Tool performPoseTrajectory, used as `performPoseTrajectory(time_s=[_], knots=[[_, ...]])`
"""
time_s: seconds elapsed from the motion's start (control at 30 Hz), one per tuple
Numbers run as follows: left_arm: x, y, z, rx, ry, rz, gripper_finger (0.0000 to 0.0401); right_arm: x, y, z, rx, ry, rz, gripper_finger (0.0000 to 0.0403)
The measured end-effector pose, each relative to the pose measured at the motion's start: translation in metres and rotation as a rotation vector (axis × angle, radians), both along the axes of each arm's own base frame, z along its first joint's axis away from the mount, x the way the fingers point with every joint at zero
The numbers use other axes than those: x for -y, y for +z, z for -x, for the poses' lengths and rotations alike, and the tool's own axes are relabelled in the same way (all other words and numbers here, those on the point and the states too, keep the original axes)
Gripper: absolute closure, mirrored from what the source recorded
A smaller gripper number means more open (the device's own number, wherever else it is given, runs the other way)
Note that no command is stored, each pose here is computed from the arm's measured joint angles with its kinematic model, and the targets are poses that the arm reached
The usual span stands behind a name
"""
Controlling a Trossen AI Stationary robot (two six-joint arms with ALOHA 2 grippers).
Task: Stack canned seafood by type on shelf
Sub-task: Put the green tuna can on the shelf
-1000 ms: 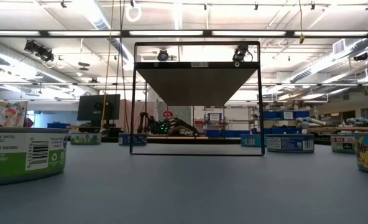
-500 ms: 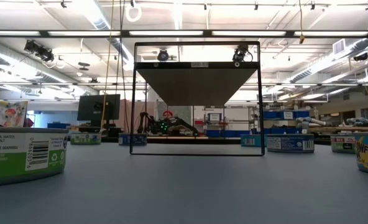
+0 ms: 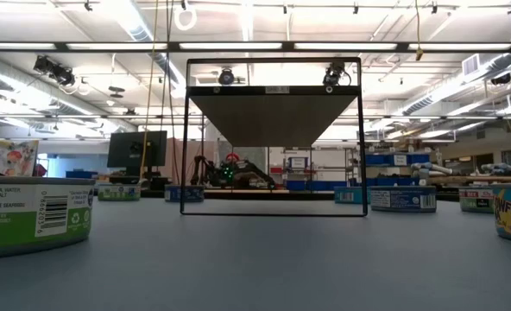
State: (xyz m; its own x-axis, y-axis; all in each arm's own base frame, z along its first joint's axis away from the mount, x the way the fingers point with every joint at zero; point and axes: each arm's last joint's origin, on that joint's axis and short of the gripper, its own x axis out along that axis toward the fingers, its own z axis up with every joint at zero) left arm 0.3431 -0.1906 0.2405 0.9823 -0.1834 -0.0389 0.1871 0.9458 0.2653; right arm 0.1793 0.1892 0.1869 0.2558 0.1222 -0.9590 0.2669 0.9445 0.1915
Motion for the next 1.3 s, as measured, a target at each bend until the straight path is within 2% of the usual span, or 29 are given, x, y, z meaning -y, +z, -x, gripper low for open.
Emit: performPoseTrajectory(time_s=[0.17,0.4,0.57,0.83,0.93,1.07,1.3], knots=[[0.007,0.002,0.004,0.015,-0.020,0.013,0.0400,0.005,0.000,-0.005,-0.004,0.057,0.007,0.0242],[0.007,0.003,0.004,0.022,-0.042,0.039,0.0400,0.002,0.008,-0.010,0.005,0.067,-0.025,0.0242],[0.000,0.003,-0.001,0.012,-0.106,0.076,0.0400,-0.003,0.018,-0.013,0.066,0.045,-0.019,0.0242],[-0.004,0.004,-0.004,0.003,-0.290,0.103,0.0400,-0.019,0.018,0.006,0.109,0.029,0.021,0.0242],[-0.006,0.003,-0.005,0.002,-0.297,0.101,0.0400,-0.025,0.009,0.009,0.091,0.033,0.055,0.0242],[-0.006,0.003,-0.005,0.001,-0.297,0.097,0.0400,-0.034,-0.014,0.005,-0.003,0.048,0.119,0.0242],[-0.006,0.000,-0.005,-0.019,-0.302,0.063,0.0400,-0.053,-0.021,-0.009,-0.144,0.056,0.342,0.0242]])
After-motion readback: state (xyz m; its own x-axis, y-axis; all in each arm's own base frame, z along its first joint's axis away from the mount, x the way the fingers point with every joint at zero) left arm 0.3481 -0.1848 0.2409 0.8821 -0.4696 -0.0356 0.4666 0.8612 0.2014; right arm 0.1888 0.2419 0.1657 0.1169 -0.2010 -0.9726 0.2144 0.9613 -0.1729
